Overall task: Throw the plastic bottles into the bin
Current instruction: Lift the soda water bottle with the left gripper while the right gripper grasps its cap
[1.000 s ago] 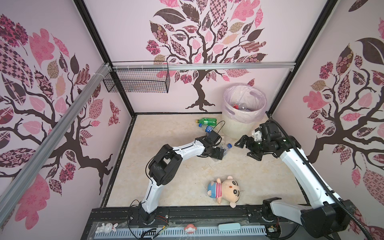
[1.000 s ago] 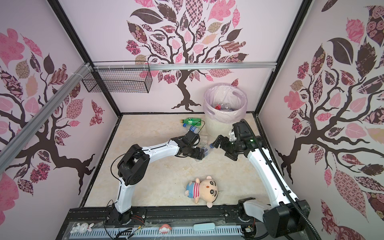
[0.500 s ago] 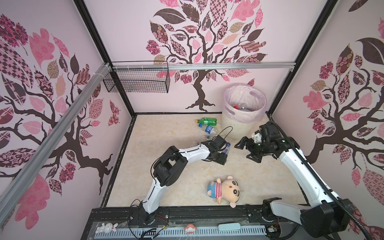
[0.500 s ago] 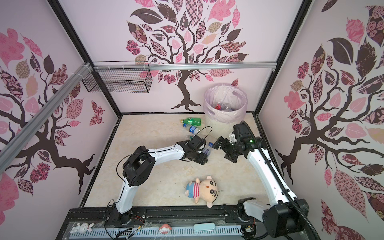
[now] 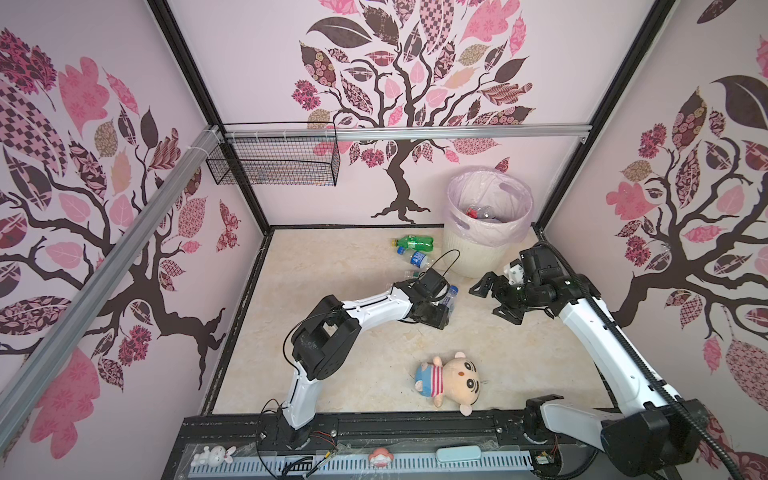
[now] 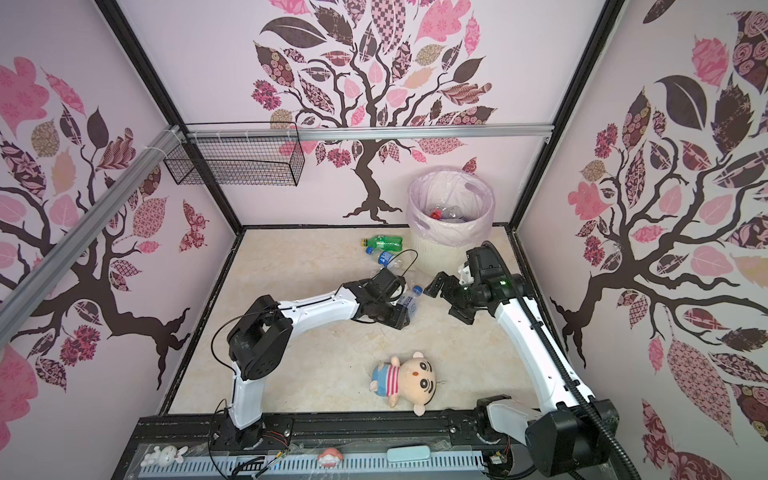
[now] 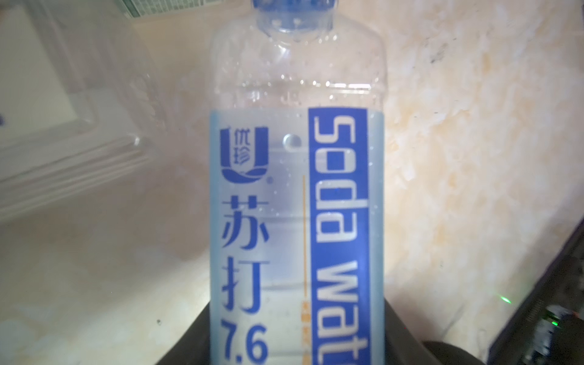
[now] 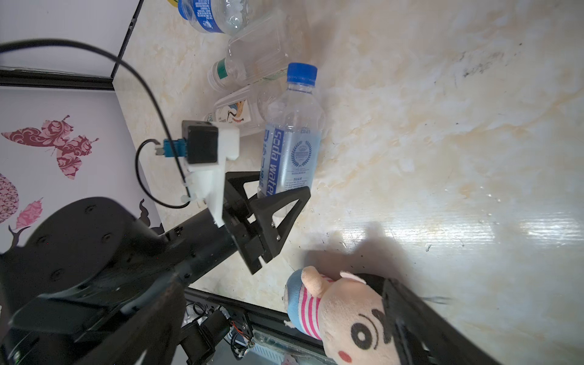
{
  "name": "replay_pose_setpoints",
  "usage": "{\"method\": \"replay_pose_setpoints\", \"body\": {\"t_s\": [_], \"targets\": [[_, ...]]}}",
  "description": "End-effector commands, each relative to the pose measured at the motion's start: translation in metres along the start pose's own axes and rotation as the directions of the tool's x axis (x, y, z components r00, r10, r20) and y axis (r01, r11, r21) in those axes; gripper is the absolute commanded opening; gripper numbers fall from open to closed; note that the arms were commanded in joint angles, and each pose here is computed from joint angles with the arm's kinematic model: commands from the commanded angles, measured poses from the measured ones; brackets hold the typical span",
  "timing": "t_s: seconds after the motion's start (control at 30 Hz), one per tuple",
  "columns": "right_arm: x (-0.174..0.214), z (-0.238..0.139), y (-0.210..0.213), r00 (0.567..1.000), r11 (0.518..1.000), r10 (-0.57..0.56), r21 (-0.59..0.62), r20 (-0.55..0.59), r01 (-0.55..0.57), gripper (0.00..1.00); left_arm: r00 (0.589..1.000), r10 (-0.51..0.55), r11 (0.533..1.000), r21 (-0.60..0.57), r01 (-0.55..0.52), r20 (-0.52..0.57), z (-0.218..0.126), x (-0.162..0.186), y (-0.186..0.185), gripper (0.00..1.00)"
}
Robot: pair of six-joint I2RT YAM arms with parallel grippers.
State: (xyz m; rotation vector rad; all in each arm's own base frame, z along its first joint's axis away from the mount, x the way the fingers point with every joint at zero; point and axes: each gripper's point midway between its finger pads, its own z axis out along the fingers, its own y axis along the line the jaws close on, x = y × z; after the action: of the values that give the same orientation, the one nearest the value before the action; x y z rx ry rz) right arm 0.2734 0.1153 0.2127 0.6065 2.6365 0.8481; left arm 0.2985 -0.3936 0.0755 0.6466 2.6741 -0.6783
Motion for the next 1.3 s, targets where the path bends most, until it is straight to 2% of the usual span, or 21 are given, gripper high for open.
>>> {"method": "replay_pose_setpoints", "body": {"t_s": [0.0, 0.23, 0.5, 0.83, 1.07, 1.27], "targets": [[-0.003, -0.015, 0.004, 0.999, 1.000, 0.000, -0.008, 0.043, 0.000, 1.00, 0.998, -0.051, 0.995, 0.089, 0.048, 0.028, -0.030, -0.005, -0.018, 0.52], [-0.011, -0.020, 0.019, 0.999, 0.999, 0.003, -0.046, 0.054, -0.001, 0.99, 0.985, -0.156, 0.964, 0.229, 0.135, 0.075, -0.076, -0.013, -0.047, 0.51], [-0.019, -0.025, 0.045, 0.999, 0.991, 0.011, -0.135, 0.039, -0.006, 1.00, 0.955, -0.276, 0.904, 0.364, 0.222, 0.103, -0.114, -0.018, -0.066, 0.51], [-0.013, -0.004, 0.082, 0.999, 0.977, -0.035, -0.212, 0.019, 0.039, 0.99, 0.943, -0.297, 0.887, 0.410, 0.213, 0.152, -0.151, -0.033, -0.080, 0.51], [-0.011, 0.010, 0.091, 0.998, 0.972, -0.055, -0.231, -0.008, 0.052, 0.94, 0.941, -0.298, 0.885, 0.414, 0.211, 0.158, -0.161, -0.037, -0.085, 0.51], [-0.012, 0.023, 0.090, 0.998, 0.974, -0.063, -0.221, -0.025, 0.056, 0.85, 0.937, -0.306, 0.882, 0.421, 0.212, 0.169, -0.166, -0.044, -0.088, 0.52]]}}
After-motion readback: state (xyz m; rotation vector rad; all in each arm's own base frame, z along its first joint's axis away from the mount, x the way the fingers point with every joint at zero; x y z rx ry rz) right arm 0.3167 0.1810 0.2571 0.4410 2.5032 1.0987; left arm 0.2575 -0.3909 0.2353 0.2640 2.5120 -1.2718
